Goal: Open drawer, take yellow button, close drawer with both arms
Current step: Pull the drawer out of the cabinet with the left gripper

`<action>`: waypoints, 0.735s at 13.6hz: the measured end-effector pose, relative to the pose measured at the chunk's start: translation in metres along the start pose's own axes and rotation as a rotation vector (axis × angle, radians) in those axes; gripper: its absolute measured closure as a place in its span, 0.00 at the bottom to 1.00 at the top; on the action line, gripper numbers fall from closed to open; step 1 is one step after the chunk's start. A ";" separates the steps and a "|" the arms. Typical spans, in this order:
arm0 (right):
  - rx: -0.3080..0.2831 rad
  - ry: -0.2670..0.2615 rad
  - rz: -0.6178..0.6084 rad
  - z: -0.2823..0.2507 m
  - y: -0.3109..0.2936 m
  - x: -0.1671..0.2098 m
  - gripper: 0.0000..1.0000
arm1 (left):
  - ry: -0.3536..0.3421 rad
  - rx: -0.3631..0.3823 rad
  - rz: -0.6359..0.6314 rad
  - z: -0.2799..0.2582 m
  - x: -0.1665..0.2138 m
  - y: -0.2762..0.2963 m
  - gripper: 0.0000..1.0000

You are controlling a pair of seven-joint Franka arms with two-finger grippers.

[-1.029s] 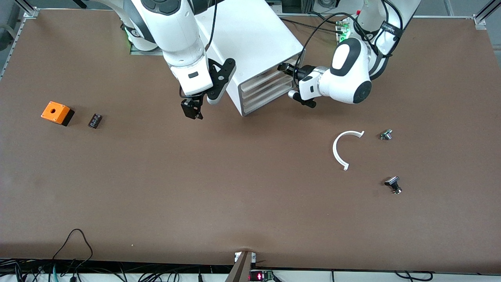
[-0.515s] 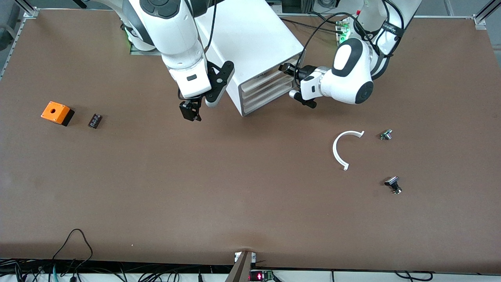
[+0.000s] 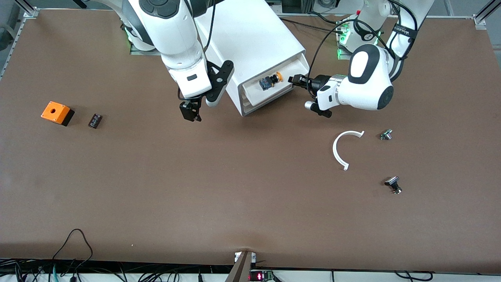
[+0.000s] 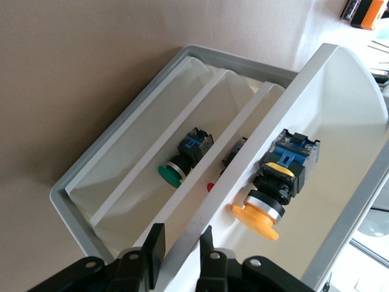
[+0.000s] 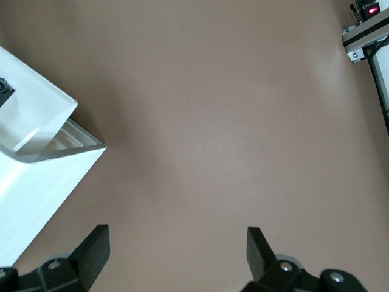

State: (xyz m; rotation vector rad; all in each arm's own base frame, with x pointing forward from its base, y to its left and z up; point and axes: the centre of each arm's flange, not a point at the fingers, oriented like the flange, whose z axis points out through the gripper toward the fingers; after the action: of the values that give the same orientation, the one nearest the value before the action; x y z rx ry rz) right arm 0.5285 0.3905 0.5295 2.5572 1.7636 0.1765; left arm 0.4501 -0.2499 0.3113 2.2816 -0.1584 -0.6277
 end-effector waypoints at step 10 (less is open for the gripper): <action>-0.006 0.028 -0.104 0.010 -0.014 0.018 0.00 | 0.164 -0.001 -0.034 -0.055 0.017 -0.030 0.72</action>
State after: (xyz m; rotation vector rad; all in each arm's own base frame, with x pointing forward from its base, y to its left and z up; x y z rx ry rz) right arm 0.5226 0.4132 0.5194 2.4636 1.8974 0.2155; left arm 0.4898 -0.1982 0.3163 2.3271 -0.0405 -0.4553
